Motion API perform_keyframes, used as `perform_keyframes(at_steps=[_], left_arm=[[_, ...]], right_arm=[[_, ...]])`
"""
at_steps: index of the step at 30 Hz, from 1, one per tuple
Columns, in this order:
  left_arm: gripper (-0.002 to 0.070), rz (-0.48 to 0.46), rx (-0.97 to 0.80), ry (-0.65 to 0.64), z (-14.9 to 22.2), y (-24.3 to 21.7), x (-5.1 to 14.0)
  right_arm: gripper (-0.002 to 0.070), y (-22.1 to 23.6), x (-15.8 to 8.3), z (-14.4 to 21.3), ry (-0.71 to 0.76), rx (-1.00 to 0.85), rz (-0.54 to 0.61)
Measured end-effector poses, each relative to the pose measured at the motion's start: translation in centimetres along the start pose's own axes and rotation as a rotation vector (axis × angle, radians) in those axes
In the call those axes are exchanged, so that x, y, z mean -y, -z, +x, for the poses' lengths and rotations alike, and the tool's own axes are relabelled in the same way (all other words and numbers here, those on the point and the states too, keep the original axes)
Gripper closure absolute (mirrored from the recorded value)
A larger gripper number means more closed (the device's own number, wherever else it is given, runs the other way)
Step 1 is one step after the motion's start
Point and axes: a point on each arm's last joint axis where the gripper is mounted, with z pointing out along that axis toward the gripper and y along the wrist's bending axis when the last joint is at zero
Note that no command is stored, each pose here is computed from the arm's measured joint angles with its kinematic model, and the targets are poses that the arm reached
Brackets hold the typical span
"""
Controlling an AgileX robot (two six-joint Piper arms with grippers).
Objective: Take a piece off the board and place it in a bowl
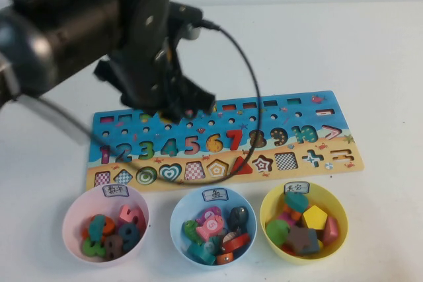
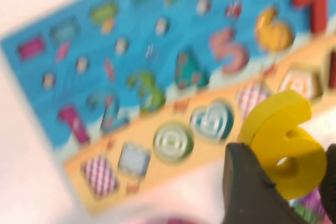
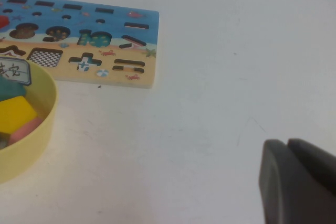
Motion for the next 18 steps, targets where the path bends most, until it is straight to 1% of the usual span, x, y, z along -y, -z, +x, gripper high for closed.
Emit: perform_keyframes(at_steps=[9,14,18], left_arm=[[0.0430,0.020,0.029,0.039,8.5,2.1,-2.2],[0.0430,0.028,0.015,0.061,12.2,0.6,-2.8],[0.0430,0.022,-0.043,0.085,14.7,-1.2,-2.9]], right_arm=[[0.0694,0.0,0.0,0.0,0.000,0.000,0.000],[0.0694,0.0,0.0,0.0,0.000,0.000,0.000],[0.0694,0.0,0.0,0.0,0.000,0.000,0.000]])
